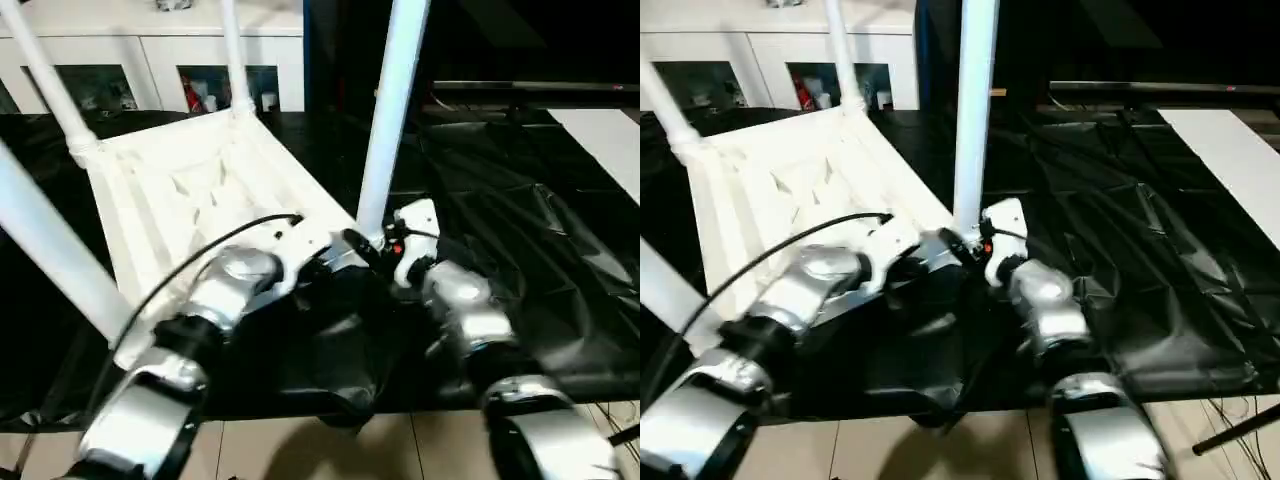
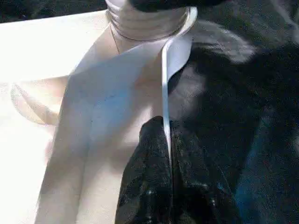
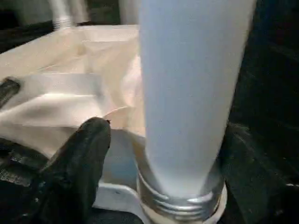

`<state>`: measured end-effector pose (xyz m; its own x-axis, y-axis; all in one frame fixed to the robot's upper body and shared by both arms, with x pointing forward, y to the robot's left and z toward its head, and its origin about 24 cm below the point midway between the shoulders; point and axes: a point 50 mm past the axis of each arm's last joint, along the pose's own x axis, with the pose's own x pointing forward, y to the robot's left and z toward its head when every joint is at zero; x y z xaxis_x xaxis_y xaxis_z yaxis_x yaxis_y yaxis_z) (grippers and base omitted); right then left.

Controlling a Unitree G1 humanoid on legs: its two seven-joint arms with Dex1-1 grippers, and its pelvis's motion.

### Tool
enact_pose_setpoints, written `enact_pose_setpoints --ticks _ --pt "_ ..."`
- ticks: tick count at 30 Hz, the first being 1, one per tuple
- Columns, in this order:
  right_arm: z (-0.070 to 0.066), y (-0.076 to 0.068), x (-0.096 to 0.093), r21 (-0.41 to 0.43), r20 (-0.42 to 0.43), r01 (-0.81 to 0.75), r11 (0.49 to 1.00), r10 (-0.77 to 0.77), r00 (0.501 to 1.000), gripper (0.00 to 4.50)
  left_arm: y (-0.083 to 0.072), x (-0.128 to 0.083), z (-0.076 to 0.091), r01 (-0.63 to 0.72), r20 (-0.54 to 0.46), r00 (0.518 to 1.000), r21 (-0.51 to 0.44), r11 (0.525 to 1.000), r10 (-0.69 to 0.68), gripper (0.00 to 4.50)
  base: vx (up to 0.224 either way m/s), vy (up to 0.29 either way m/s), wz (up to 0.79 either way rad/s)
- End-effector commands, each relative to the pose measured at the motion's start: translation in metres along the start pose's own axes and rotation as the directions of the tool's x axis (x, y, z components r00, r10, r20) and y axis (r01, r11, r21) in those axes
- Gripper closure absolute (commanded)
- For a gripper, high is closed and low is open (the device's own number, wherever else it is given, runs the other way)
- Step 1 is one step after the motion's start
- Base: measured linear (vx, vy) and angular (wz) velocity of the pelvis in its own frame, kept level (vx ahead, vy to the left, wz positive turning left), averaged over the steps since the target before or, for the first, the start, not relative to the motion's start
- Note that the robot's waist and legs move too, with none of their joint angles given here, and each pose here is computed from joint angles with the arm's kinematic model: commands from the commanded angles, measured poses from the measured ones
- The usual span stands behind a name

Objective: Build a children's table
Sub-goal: Rotate leg to tighten

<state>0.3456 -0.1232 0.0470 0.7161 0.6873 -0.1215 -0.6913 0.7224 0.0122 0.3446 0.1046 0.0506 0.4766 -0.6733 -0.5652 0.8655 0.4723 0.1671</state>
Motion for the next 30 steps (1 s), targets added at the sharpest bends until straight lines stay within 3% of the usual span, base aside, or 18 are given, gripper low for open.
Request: enact_pose_setpoints --ticks 1,5,6,8,22,30 --pt "-0.003 0.006 -0.009 -0.065 -0.072 -0.188 0.980 0.183 0.980 0.67 -0.008 -0.006 -0.017 0.109 -0.037 0.993 0.000 0.994 -0.108 4.50 0.000 0.000 0.00" --pt "-0.006 0.002 -0.021 -0.104 -0.129 -0.279 0.955 0.265 0.956 0.67 -0.014 -0.015 -0.014 0.236 0.000 0.972 0.056 0.970 -0.236 4.50 0.000 0.000 0.00" --pt "-0.009 0.003 -0.030 -0.092 -0.192 -0.378 0.921 0.357 0.914 0.67 -0.019 -0.024 -0.015 0.343 -0.004 0.939 0.094 0.935 -0.344 4.50 0.000 0.000 0.00" --pt "-0.012 0.005 -0.036 -0.092 -0.242 -0.449 0.889 0.417 0.876 0.67 -0.019 -0.031 -0.018 0.386 -0.028 0.922 0.107 0.916 -0.386 4.50 0.000 0.000 0.00" --pt "-0.003 0.015 -0.037 -0.041 -0.181 -0.548 0.836 0.533 0.827 0.67 -0.016 -0.040 -0.019 0.407 -0.011 0.913 0.088 0.909 -0.407 4.50 0.000 0.000 0.00" --pt "-0.006 0.015 -0.038 -0.005 -0.190 -0.560 0.829 0.549 0.814 1.36 -0.015 -0.042 -0.021 0.400 -0.012 0.916 0.078 0.913 -0.400 4.50 0.000 0.000 0.00"
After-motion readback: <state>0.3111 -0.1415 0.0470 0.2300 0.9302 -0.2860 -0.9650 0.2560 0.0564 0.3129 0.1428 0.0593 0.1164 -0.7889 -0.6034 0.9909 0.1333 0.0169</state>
